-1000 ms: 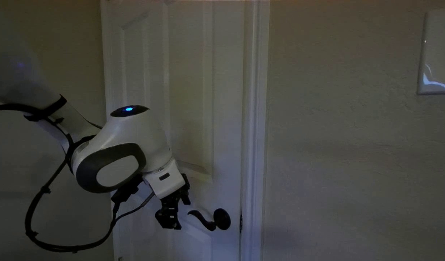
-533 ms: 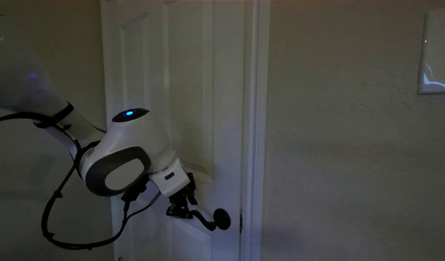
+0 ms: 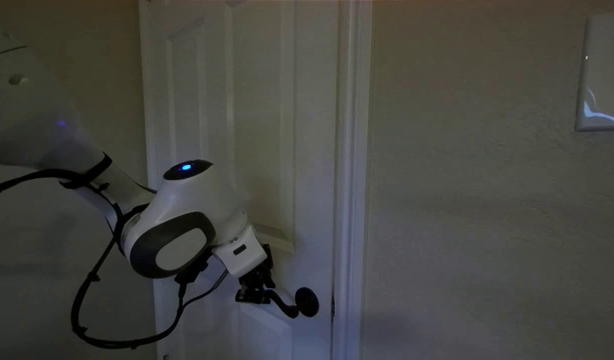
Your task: Open the door
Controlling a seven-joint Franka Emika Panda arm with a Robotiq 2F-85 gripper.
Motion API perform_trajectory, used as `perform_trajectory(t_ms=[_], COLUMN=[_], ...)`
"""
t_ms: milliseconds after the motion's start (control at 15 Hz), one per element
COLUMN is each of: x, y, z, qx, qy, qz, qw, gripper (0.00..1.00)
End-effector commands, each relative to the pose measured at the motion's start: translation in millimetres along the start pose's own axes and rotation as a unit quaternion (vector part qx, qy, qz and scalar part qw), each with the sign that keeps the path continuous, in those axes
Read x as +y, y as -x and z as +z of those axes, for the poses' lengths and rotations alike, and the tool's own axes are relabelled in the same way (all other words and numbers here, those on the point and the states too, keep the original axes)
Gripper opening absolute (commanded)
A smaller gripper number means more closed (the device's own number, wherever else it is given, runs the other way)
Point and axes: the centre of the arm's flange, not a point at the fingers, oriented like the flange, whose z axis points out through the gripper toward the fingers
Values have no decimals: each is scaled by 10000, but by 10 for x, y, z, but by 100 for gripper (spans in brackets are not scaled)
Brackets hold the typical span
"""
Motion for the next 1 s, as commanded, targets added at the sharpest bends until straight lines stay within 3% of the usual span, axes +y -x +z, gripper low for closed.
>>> perform_trajectory(t_ms=[0, 333, 533, 933], x=[-101, -52, 280, 713], y=[-23, -36, -15, 16], z=[85, 116, 391, 649], qx=[80, 113, 47, 24], qy=[-63, 4, 377, 680], qz=[32, 12, -2, -257], qw=[9999, 9999, 9993, 9973], gripper=[11, 12, 11, 11])
